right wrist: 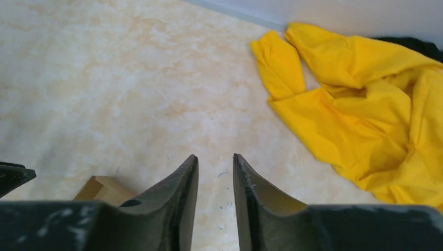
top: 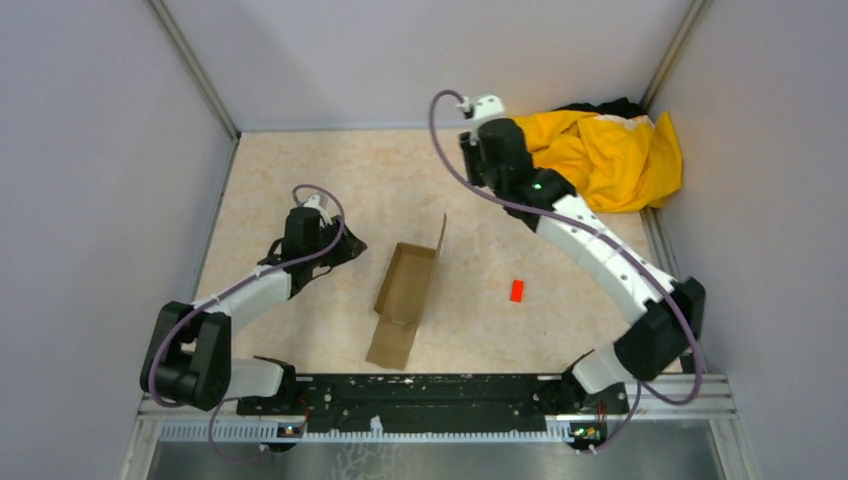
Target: Fold the paper box
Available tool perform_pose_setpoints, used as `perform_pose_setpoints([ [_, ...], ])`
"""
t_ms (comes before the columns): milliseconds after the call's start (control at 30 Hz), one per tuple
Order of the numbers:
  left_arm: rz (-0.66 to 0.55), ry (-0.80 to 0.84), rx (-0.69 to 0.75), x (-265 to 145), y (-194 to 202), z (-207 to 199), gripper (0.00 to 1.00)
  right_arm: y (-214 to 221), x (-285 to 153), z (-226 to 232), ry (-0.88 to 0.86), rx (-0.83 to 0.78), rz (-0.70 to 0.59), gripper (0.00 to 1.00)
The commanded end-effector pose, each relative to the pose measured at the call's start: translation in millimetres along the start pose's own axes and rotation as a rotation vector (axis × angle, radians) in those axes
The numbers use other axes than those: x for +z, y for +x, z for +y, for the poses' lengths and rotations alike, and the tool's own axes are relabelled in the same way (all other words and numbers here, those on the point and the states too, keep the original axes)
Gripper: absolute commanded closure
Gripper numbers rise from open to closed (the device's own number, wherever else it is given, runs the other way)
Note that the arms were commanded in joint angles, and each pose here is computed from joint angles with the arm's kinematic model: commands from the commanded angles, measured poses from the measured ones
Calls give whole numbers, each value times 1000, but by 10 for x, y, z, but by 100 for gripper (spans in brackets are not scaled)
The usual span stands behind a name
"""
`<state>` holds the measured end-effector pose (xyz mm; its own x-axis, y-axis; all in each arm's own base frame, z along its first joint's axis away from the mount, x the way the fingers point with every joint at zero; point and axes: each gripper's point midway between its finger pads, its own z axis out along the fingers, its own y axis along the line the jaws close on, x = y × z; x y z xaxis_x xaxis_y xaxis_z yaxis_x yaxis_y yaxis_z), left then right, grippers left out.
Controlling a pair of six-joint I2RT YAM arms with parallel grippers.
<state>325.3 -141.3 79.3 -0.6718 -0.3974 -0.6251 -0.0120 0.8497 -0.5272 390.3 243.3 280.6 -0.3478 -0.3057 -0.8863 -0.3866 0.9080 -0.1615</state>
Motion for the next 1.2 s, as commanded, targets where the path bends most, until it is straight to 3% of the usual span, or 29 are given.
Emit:
perform_pose_setpoints([
  [0,-18,13,21,95,-183,-89,60,405,-192,-284,47,237,66,72],
  [100,4,28,22,163,-168,-118,70,785,-157,-332,32,307,141,81],
  [200,29,49,19,224,-130,-156,77,1102,-102,-233,-34,376,202,83],
  [500,106,83,46,403,95,-345,78,1758,105,474,-328,557,350,86],
  [700,124,66,71,530,177,-411,79,1889,272,729,-427,620,390,87],
  [1167,140,39,102,746,237,-490,81,1923,536,908,-470,620,427,87],
])
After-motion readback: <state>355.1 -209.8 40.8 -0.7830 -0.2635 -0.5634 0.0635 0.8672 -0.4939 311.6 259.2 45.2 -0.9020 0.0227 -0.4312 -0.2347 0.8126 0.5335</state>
